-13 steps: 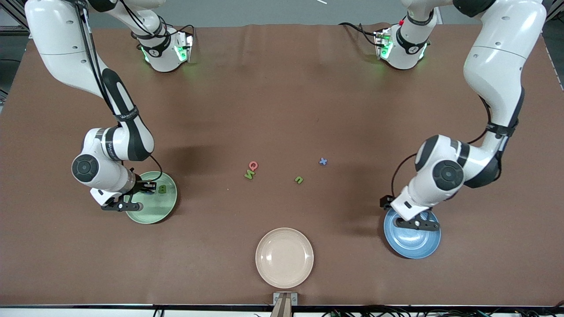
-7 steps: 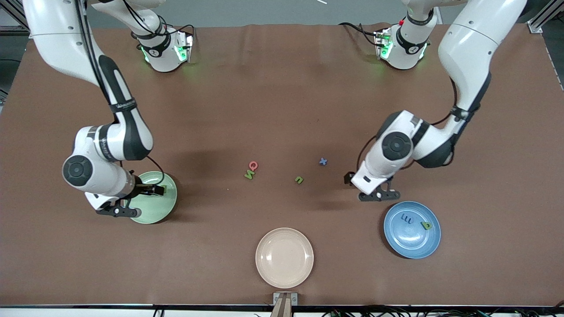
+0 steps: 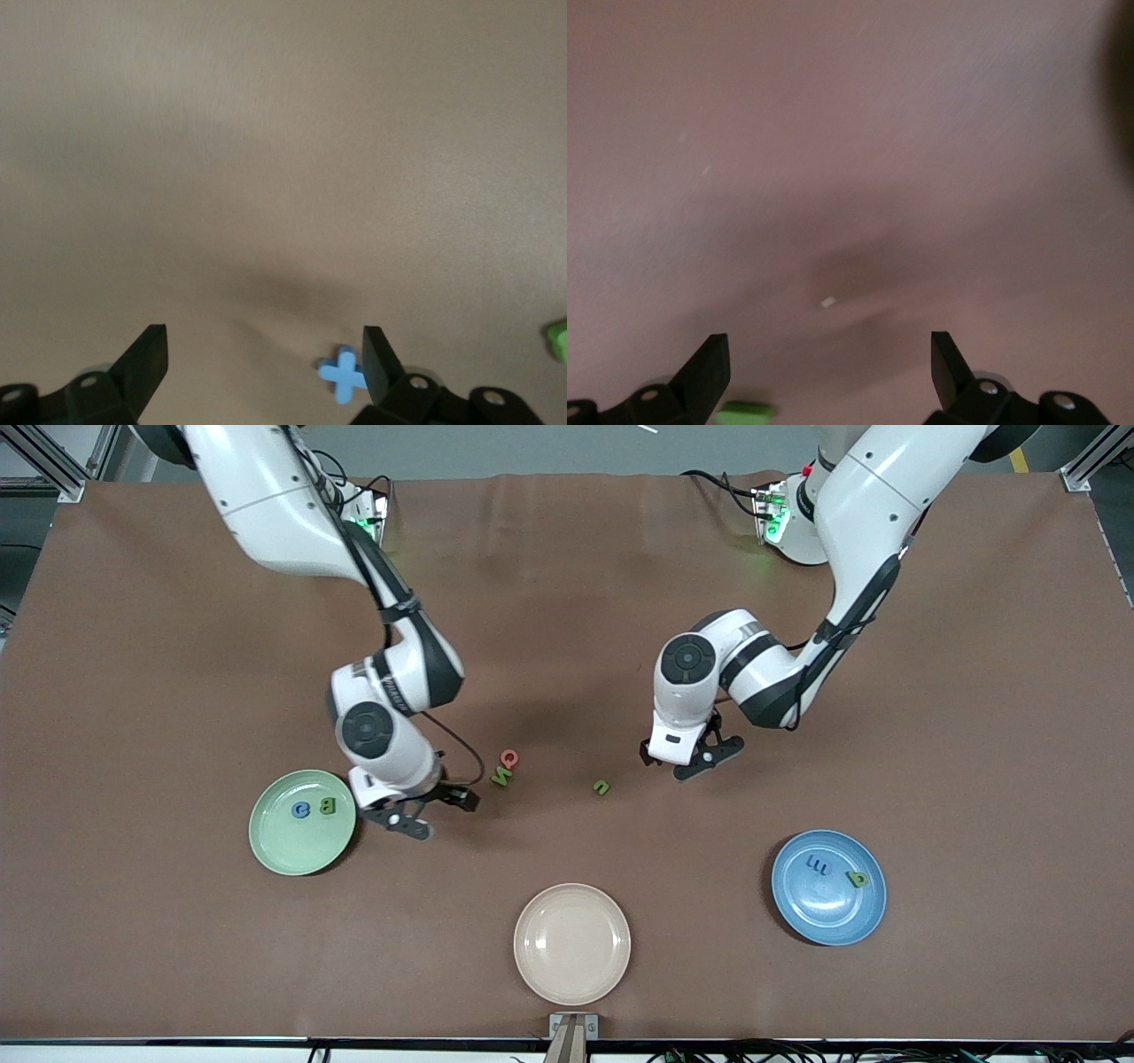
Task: Sort upper and lower case letters into plates
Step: 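Grasp the blue x with the left gripper while the right gripper reaches Z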
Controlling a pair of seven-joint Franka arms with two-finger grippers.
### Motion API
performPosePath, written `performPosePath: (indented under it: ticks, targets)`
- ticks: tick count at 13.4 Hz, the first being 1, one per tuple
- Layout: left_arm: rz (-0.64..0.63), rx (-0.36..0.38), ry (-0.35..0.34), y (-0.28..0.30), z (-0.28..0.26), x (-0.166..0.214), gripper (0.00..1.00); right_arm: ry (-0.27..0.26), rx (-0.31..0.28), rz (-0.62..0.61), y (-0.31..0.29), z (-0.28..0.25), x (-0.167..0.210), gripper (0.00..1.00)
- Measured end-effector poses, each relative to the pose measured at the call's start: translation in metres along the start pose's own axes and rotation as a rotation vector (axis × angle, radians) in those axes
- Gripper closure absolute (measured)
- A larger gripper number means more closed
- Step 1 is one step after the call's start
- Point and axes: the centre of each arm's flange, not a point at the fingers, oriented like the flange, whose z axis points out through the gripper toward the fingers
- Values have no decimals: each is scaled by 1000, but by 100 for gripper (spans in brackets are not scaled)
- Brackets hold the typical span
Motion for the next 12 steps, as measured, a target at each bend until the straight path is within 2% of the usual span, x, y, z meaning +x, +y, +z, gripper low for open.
performPosePath:
  ticks: [3,5,7,8,9,10,11,12]
  targets:
    - [-125,-38,-20,6,14,-10,13,17,17,36,-28,13,-28,0]
    - [-189,-53,-30,9,18,-15,16,16,15,37,-34,22,-38,4]
    - [-236,-55,-25,11,22,-21,21,12,8,27,-37,29,-45,25]
    - [-247,-54,-27,13,23,-26,26,10,5,21,-38,31,-49,31]
    - [-257,-53,-29,15,25,-31,27,8,2,16,-40,33,-53,31]
    - [-258,-51,-32,16,26,-34,33,7,0,12,-41,34,-56,40]
    - [-262,-50,-34,16,28,-36,33,6,-2,9,-41,35,-58,41]
    - [-266,-57,-34,17,26,-36,40,3,-6,6,-41,37,-61,41]
